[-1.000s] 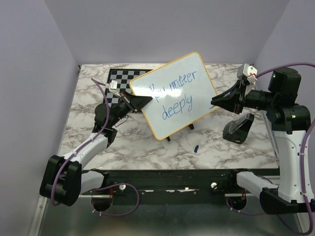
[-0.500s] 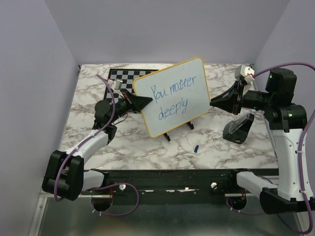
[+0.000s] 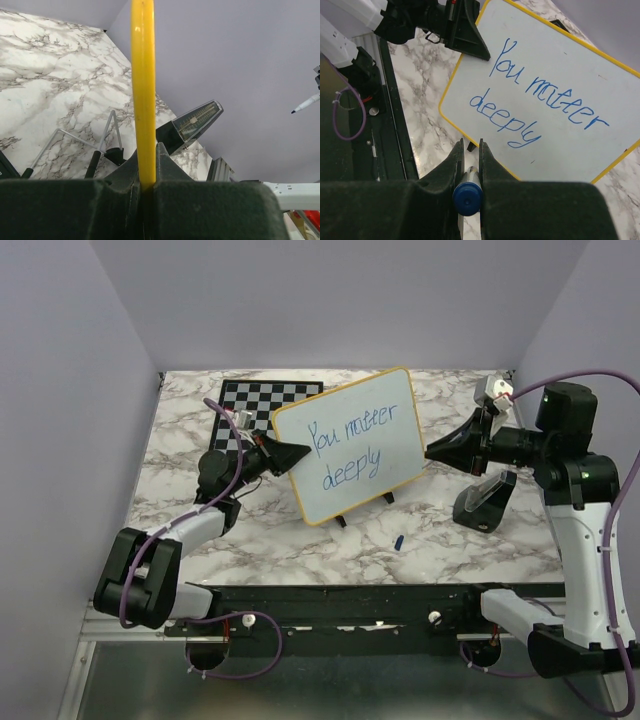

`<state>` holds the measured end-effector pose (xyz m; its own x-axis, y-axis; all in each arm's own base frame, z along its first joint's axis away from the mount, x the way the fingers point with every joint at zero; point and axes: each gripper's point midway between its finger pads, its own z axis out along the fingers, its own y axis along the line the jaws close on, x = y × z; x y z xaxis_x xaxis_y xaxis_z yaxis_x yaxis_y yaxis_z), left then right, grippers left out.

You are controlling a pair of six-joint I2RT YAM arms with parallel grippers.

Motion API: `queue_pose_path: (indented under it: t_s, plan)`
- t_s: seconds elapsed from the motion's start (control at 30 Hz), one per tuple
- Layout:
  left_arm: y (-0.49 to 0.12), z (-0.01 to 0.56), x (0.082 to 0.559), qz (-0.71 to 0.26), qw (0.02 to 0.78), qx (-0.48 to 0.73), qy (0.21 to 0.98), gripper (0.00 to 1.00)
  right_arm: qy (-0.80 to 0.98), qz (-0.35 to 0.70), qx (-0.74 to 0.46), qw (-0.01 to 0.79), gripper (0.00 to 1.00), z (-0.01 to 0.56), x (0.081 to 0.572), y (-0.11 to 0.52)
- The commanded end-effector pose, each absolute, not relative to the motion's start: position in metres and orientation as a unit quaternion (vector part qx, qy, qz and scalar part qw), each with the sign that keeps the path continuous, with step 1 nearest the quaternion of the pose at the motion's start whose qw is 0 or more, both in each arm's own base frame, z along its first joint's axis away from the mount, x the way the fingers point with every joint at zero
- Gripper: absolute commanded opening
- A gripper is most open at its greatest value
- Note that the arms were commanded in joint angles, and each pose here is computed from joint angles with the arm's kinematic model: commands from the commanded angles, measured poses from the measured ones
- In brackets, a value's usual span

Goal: Write a sentence on the whiteboard
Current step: Put down the whiteboard on the whiteboard stand.

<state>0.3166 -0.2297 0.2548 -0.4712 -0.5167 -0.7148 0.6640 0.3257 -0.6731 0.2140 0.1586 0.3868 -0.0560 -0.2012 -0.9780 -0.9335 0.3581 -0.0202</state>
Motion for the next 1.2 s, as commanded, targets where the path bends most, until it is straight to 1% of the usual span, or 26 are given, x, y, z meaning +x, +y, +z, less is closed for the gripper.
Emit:
queue_pose_path:
  t_s: [0.0,0.3,0.53,1.03,1.13,1.17]
  plan:
    - [-0.220,0.317,0.299,-0.589,0.589,0.097,0.545,0.00,0.626,0.353,-0.450,0.529,0.01,0.390,0.209,0.160]
    - [-0.214,0.338,0.292,-0.595,0.598,0.081,0.531,0.00,0.630,0.358,-0.448,0.524,0.01,0.387,0.213,0.160]
    - [-0.213,0.335,0.290,-0.599,0.595,0.076,0.530,0.00,0.630,0.359,-0.448,0.524,0.01,0.387,0.214,0.160]
    - [-0.208,0.352,0.274,-0.632,0.584,0.050,0.507,0.00,0.631,0.354,-0.448,0.525,0.01,0.387,0.213,0.160]
    - [-0.207,0.355,0.271,-0.646,0.568,0.037,0.508,0.00,0.636,0.327,-0.447,0.537,0.01,0.390,0.220,0.155]
    - [-0.207,0.356,0.270,-0.652,0.562,0.032,0.509,0.00,0.648,0.297,-0.436,0.549,0.01,0.396,0.229,0.148]
